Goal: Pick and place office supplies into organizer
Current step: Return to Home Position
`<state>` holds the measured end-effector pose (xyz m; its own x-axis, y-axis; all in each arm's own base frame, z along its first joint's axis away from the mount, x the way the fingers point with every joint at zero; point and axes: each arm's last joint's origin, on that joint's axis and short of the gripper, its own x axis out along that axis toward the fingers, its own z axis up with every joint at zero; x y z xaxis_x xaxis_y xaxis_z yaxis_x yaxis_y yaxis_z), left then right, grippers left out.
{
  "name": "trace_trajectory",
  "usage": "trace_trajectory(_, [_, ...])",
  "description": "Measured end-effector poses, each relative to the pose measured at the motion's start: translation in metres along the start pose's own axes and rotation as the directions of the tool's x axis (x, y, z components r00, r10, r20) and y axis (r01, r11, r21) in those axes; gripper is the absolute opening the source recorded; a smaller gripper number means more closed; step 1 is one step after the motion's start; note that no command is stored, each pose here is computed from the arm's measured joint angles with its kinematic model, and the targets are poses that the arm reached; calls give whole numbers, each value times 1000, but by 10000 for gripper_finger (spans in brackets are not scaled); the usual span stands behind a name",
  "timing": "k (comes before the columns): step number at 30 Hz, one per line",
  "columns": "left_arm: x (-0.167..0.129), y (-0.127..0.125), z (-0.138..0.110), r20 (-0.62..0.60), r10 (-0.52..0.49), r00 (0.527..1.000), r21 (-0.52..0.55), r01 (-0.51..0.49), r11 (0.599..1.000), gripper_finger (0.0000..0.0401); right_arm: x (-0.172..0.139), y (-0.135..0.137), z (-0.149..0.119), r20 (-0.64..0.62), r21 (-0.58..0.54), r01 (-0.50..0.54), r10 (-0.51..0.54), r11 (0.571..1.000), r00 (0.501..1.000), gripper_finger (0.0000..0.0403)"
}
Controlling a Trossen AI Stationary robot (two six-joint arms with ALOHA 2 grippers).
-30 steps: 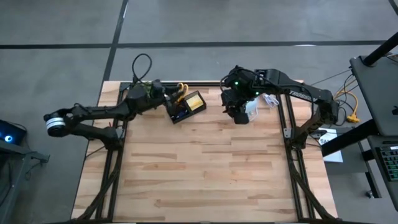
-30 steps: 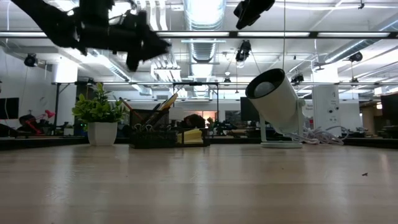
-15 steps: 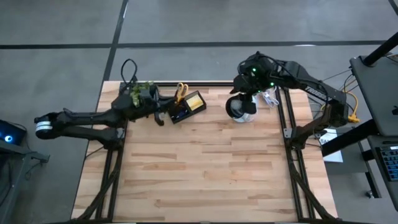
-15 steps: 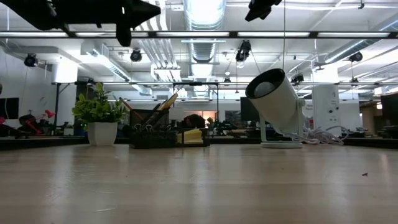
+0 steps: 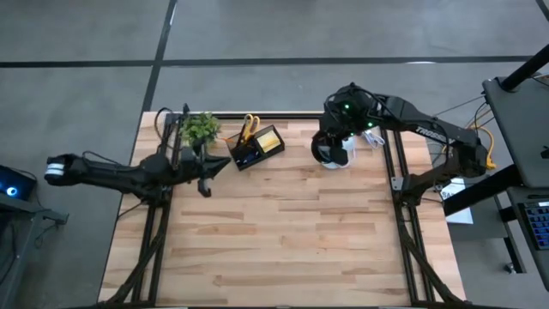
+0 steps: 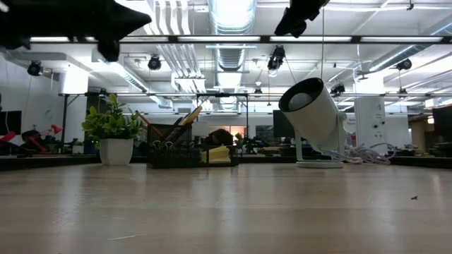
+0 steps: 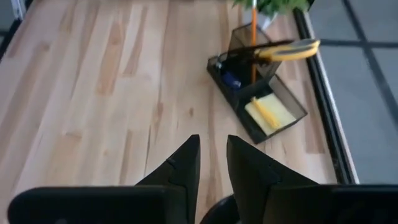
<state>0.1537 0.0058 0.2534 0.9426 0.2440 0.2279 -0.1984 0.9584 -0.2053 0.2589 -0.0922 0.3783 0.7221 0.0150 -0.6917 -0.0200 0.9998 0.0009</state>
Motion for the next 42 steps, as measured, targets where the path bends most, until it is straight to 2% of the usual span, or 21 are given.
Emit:
trace_trajectory(5, [-24,5,-21,2,21,1000,-34,-21,999,0,-5,2,-3,78,1,20,-20,1000,997,68])
trace_trajectory(12, [-47,14,-45,11,19,1000,-17,-18,1000,0,-26,7,-2,195,-31,76,-69,997,978,65])
trace_trajectory(24, [-72,22,-45,-15,17,1000,-24,-18,1000,0,-48,16,-10,247,-18,97,-90,995,965,65])
trace_trajectory(27, [-70,23,-53,-84,27,996,-31,-29,999,0,-54,20,-20,272,4,94,-92,996,958,65])
trace_trajectory(31, [-69,23,-57,-111,30,993,-72,-38,997,0,-61,27,-39,402,56,100,-114,993,908,60])
trace_trajectory(37, [-71,24,-53,-64,56,996,-79,-61,995,0,-59,38,-72,630,88,90,-125,992,766,48])
trace_trajectory(40, [-71,24,-51,-45,69,997,-43,-71,997,0,-49,41,-93,648,111,69,-125,991,751,43])
trace_trajectory(42, [-71,24,-50,-34,67,997,-28,-68,997,0,-39,42,-107,630,142,44,-125,989,767,43])
